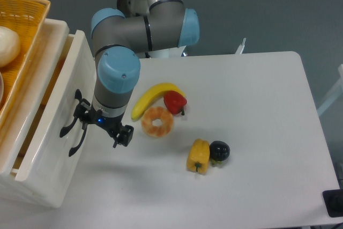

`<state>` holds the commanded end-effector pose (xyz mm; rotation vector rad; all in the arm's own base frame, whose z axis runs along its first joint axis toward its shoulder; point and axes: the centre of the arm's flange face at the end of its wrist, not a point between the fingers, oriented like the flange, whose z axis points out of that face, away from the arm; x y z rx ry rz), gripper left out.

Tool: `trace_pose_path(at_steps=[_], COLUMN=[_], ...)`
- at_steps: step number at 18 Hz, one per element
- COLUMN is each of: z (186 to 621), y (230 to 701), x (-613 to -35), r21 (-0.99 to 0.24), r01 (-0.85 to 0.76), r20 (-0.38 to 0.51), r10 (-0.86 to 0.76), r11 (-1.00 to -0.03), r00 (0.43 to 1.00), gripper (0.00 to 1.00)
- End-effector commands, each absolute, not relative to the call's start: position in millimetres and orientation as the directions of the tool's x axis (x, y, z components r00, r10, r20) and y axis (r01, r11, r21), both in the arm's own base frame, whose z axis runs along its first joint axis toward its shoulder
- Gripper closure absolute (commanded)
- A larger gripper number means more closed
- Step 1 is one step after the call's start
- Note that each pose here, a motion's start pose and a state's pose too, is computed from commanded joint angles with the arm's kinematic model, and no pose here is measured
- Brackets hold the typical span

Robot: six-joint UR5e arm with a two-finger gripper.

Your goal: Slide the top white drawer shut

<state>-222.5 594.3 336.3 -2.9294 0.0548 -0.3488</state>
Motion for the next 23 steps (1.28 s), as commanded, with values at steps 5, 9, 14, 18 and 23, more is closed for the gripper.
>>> trace_pose_path(at_steps=[5,9,14,18,23], z=[336.7,336.7,335.8,336.0,336.3], y=[593.6,593.6,594.0,593.6,593.8], x=[-220.9,-220.9,-220.6,-219.8,-219.9], r21=[-0.193,-0.193,-0.194,-0.195,-0.201], r01=[-0.016,-0.019,-0.018,-0.015,-0.012], r20=[0.229,0.228,0.234,0.238,0.247], r10=[-0.06,-0.063,-0.064,-0.062,-0.063], r11=[-0.981,-0.981,-0.981,-0.981,-0.98], r00=[0.972,0.971,0.97,0.969,0.967], gripper=[0.0,0.0,0.0,0.0,0.0])
